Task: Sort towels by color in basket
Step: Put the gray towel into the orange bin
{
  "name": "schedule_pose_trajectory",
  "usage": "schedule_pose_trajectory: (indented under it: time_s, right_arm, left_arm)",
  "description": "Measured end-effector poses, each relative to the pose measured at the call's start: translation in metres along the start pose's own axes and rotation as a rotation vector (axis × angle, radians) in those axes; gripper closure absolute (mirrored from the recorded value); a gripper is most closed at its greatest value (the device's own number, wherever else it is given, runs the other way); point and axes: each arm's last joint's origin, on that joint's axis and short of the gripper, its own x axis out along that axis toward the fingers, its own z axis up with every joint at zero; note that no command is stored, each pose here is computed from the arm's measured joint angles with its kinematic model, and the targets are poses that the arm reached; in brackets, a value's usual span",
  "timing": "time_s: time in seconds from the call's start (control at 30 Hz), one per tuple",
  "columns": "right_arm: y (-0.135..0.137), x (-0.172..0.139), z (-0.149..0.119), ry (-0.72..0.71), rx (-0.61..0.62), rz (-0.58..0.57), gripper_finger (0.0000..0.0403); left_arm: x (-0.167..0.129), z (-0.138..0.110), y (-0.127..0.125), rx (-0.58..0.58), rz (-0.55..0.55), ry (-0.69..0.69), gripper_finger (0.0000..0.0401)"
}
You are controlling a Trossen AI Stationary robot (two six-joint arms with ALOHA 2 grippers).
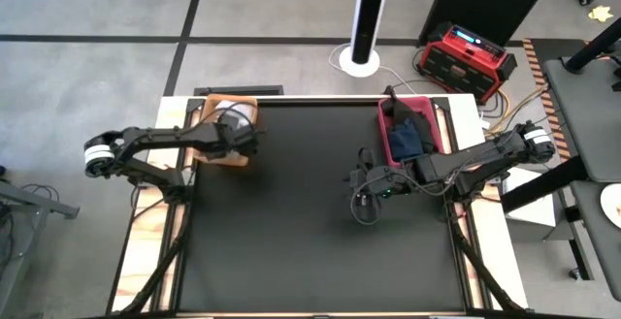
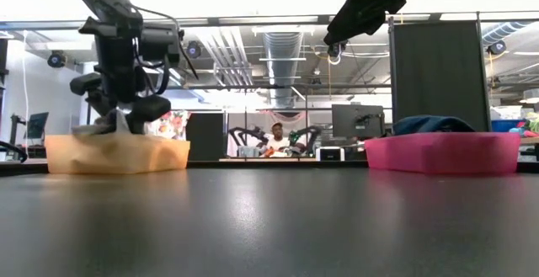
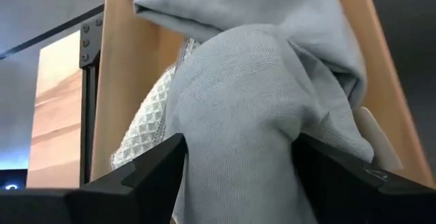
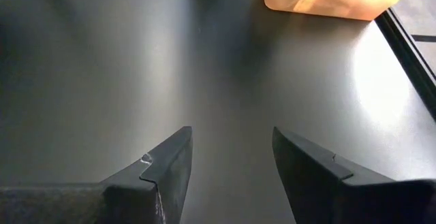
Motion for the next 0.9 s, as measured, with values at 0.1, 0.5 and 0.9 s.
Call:
schedule_pose_trajectory:
  time_s: [0.1,0.5,0.9]
  right_arm:
    - [0.0,0.0,0.0,0.0,-0.001,0.001,0.0206]
    - [0.0,0.0,0.0,0.001,-0.002,0.001,0.0206]
    - [0.0,0.0,0.0,0.001,-0.002,0.001,0.0206]
  left_arm:
    - [-0.005,0.004,0.001,0.004,0.003,0.005,0.0145]
    - [-0.023,0.017,0.009,0.051,0.05,0.05,0.0145]
    - [-0.047,0.046,0.008,0.141,-0.01,-0.015,0.0149]
